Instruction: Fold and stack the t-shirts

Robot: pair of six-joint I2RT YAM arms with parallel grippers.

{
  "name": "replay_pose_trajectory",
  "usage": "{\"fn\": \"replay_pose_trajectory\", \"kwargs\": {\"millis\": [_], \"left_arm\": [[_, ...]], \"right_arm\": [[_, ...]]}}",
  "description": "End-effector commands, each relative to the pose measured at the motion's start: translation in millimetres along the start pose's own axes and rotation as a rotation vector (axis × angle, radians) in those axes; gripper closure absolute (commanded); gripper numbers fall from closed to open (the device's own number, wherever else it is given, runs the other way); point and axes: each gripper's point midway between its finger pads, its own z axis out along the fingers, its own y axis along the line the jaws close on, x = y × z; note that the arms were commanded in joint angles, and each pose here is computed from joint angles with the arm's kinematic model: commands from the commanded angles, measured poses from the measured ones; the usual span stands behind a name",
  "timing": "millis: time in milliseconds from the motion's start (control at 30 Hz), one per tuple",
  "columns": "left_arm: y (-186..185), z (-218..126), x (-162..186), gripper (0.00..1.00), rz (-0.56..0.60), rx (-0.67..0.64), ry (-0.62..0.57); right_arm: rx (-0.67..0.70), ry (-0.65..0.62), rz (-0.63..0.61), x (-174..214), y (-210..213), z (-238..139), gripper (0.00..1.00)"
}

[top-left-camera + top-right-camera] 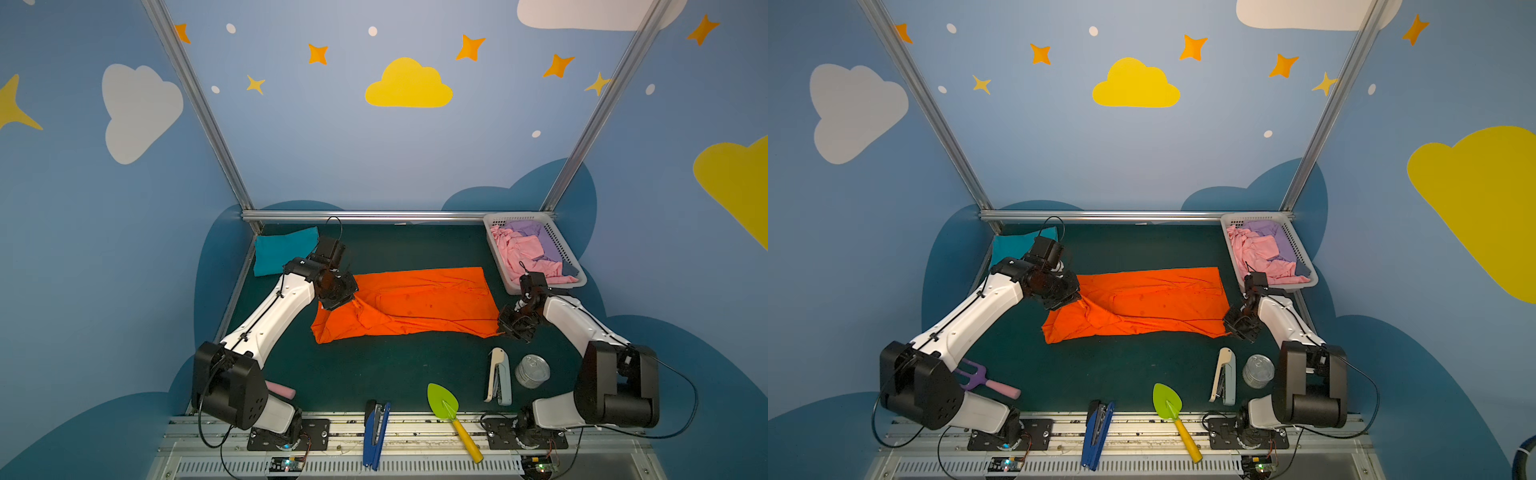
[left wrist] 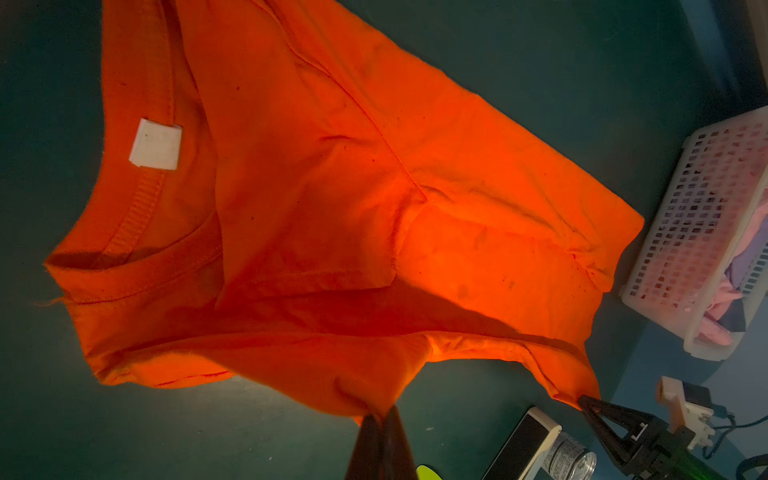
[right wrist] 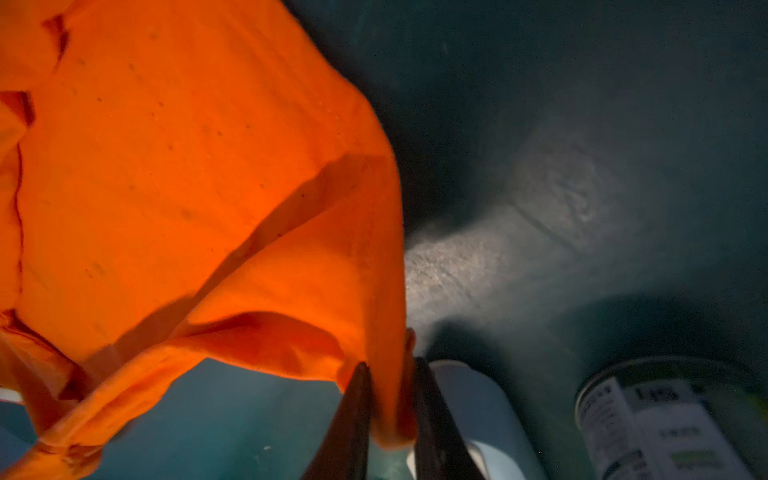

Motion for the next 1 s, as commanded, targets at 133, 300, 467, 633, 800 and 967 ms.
{"fn": "replay_pose_trajectory", "kwargs": {"millis": [133, 300, 467, 633, 800, 967], "left_arm": [[7.8, 2.6, 4.3, 0.96, -0.014, -0.020, 0.012], [7.8, 3.1, 5.1, 0.96, -0.017, -0.018, 0.015], [8.5, 2.1, 4.4, 0.96, -0.016, -0.022, 0.011], [5.2, 1.3, 1.2, 0.96, -0.011, -0.018, 0.001], [3.6, 6.0, -5.2, 0.96, -0.007, -0.028, -0.007], [3.2, 10.7, -11.2, 0.96, -0.004, -0.047, -0.011]], "right_arm": [[-0.005, 0.007, -0.005, 3.0, 0.5, 0.2, 0.95], [0.003, -0.016, -0.010, -2.1, 0.5, -6.5, 0.80], [-0.007, -0.043, -0.008, -10.4, 2.3, -11.8, 1.00], [-0.032, -0.082, 0.022, -31.1, 12.1, -19.8, 0.99], [-0.042, -0.100, 0.032, -51.2, 24.4, -20.3, 0.91], [-0.031, -0.098, 0.033, -62.8, 30.5, -13.8, 0.89]]}}
